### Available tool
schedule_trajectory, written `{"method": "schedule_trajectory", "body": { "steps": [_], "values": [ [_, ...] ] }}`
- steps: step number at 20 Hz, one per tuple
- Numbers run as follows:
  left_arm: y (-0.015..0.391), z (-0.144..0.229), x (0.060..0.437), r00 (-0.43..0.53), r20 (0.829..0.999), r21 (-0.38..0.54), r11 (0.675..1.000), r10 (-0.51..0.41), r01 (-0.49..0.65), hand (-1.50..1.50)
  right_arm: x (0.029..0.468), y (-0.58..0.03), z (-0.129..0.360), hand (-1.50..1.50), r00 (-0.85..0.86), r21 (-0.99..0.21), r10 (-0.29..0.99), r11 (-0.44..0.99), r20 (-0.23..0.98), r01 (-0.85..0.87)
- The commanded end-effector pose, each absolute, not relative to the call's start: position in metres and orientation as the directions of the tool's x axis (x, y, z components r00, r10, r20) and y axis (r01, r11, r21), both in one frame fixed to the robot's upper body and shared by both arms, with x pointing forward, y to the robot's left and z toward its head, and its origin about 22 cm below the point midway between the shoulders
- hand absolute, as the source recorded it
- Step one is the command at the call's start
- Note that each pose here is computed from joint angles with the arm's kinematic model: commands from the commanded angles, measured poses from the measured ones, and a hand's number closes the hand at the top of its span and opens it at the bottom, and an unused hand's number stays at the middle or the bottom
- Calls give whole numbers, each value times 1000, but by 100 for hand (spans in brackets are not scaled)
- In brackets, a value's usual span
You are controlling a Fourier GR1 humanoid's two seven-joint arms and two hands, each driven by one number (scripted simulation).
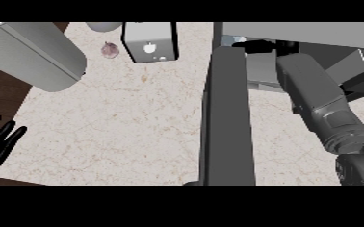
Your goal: Pick up the milk, place it into the microwave and close the microwave
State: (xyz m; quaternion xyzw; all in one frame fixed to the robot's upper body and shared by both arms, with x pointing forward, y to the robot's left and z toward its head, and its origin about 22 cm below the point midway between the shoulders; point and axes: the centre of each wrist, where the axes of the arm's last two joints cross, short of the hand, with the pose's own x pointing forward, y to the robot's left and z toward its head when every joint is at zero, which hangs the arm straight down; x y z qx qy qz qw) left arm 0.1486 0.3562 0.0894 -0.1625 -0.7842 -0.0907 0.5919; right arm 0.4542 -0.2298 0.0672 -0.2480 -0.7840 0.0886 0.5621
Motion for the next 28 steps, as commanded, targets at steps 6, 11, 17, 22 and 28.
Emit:
{"method": "schedule_trajectory", "body": {
  "steps": [6,11,17,22,28],
  "values": [
    [323,61,152,-197,961,-71,864,193,499,-150,435,-252,30,-150,-276,-270,300,952,913,142],
    [313,53,158,-145,971,-65,791,192,608,-150,425,-254,12,-150,-275,-119,116,993,955,3],
    [300,42,168,-105,984,-41,765,141,643,-150,397,-234,-38,-150,-234,53,-76,993,969,-102],
    [287,39,187,-129,987,8,772,96,636,-150,360,-229,-83,-150,-196,119,-144,984,970,-131],
    [259,18,207,-113,990,13,763,79,646,150,311,-248,-126,-150,-130,43,-61,989,990,-143]
  ]
}}
